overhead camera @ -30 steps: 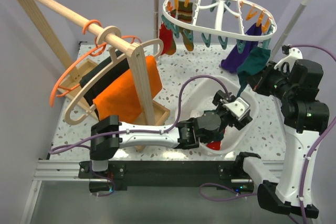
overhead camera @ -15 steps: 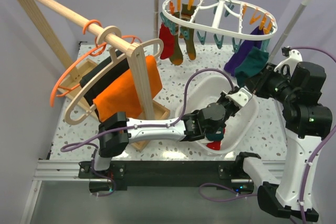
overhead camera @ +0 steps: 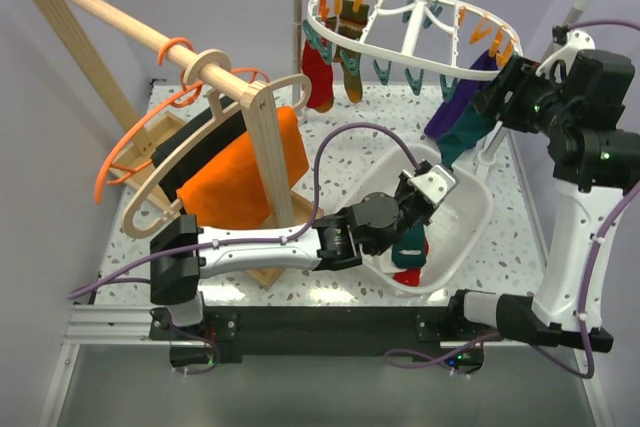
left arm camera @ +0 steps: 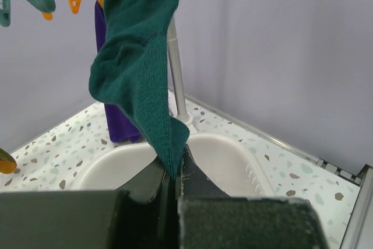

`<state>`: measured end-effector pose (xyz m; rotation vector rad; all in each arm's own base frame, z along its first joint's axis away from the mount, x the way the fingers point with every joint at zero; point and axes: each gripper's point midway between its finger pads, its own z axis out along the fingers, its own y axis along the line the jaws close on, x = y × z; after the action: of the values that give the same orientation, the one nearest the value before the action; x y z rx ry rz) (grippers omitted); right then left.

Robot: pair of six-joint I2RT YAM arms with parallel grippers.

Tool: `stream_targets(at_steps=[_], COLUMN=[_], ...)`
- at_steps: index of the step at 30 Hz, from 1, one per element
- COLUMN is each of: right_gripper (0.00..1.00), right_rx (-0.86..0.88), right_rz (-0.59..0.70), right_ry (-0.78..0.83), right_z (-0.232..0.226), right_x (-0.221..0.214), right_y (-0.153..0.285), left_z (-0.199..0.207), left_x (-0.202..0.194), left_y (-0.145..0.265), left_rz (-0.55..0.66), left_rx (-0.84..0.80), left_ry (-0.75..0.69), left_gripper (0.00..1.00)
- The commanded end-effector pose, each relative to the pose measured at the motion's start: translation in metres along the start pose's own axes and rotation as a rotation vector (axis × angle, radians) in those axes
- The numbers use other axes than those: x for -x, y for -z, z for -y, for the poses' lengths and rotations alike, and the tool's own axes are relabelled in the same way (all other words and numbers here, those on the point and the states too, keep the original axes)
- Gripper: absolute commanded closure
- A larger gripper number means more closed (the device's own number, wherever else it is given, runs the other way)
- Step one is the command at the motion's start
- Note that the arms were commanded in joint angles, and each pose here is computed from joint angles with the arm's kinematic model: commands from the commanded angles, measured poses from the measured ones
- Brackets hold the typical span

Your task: Remove the socks clipped to the hanger

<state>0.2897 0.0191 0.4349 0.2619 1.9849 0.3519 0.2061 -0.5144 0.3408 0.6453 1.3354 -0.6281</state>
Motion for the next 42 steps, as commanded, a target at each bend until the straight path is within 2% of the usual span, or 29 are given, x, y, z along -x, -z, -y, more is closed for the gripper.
stream_targets(at_steps=[1,10,16,23,30,35,40,41,42], right_gripper=[0.35,0.42,0.49,0.52,0.53,0.59,0.75,0.80,0.93], right_rx=[-0.030,-0.045,0.088,0.060,0.079,0.074,0.067,0.065,0.065], right_rz=[0.081,0.094,0.198,0.199,0.262,0.278,0.301,0.300,0.291], right_ry=[0.045,0.103,0.175,0.185,0.186,0.170,0.167,0.163,0.161], right_z=[0.002,0.009,-0.017,-0.008,-0.011,-0.010,-0.008,-0.008,-0.007], right_x=[0.034,0.050,0.067,0.063,0.070,0.071,0.073,0.073,0.071], right_y=[-0.005,-0.021,-0.011,-0.019,-0.019,-0.022,-0.022,-0.022,-0.024], left_z=[0.002,0.001,0.004,0.005,0.008,0.009,0.012,0.012,0.013], left_x=[0.027,0.033,0.036,0.040,0.043,0.044,0.043,0.042,0.041], left_y=[0.009,0.014,0.016,0.018,0.020,0.020,0.020,0.020,0.020], left_rz=[0.059,0.072,0.079,0.083,0.089,0.092,0.091,0.088,0.085], left_rx=[-0.041,-0.054,-0.073,-0.088,-0.107,-0.114,-0.125,-0.125,-0.127], left_ry=[0.066,0.071,0.089,0.105,0.119,0.120,0.118,0.118,0.115], left_gripper=[1.00,1.00,1.00,1.00,1.00,1.00,1.00,1.00,1.00])
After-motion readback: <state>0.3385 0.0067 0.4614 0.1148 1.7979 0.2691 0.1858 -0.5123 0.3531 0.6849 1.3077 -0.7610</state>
